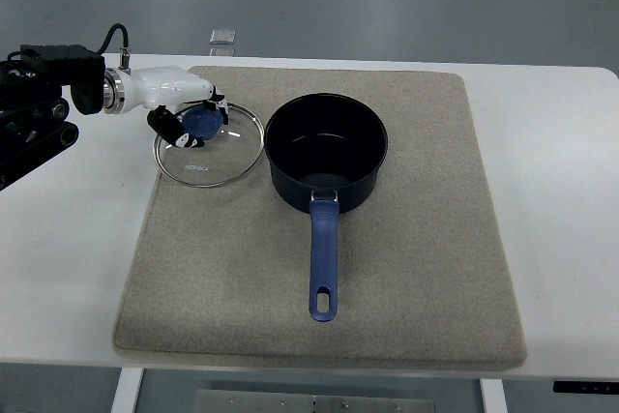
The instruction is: Open pot lid and place left with left hand
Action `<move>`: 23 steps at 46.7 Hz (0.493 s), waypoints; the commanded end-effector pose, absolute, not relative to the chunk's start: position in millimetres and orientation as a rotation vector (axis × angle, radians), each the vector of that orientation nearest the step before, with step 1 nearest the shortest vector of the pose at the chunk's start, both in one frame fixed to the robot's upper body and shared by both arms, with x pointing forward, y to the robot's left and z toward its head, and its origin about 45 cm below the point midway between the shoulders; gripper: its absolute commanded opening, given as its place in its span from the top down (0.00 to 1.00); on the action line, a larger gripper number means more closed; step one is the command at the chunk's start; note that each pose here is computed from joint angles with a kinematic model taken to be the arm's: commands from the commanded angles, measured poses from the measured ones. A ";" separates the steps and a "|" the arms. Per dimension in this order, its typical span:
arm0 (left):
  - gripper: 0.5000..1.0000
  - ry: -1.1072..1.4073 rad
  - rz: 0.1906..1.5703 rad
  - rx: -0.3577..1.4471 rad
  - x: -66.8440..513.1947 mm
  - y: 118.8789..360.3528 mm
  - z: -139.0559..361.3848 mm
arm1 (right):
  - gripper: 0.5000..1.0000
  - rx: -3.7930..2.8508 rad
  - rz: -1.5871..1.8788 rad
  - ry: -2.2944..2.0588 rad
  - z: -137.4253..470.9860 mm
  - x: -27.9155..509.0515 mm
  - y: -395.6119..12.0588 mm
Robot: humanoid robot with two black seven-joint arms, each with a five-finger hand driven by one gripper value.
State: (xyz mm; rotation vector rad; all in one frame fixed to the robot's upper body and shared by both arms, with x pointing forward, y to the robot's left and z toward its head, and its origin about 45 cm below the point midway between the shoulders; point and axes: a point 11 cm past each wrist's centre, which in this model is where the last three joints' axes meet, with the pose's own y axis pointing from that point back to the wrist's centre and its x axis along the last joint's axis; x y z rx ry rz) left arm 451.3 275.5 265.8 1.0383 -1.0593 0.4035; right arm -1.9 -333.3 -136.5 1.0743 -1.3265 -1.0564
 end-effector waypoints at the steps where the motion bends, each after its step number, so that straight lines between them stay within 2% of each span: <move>1: 0.15 -1.051 0.401 1.041 449.8 277.0 263.0 | 0.17 1.075 -1.057 -1.328 -136.4 -1.4 -333.2; 3: 0.08 -1.051 0.402 1.043 449.8 277.7 263.2 | 0.17 1.075 -1.056 -1.327 -136.4 -1.5 -333.2; 8: 0.07 -1.046 0.396 1.044 448.8 278.2 263.4 | 0.17 1.075 -1.057 -1.328 -136.4 -1.4 -333.2; 10: 0.02 -1.050 0.396 1.040 448.6 277.5 265.1 | 0.17 1.075 -1.056 -1.327 -136.4 -1.5 -333.2; 17: 0.02 -1.022 0.426 1.018 448.6 280.8 269.3 | 0.17 1.074 -1.057 -1.326 -136.5 -2.4 -333.3; 23: 0.02 -0.906 0.540 0.924 449.9 290.4 281.6 | 0.17 1.075 -1.056 -1.327 -136.4 -1.5 -333.2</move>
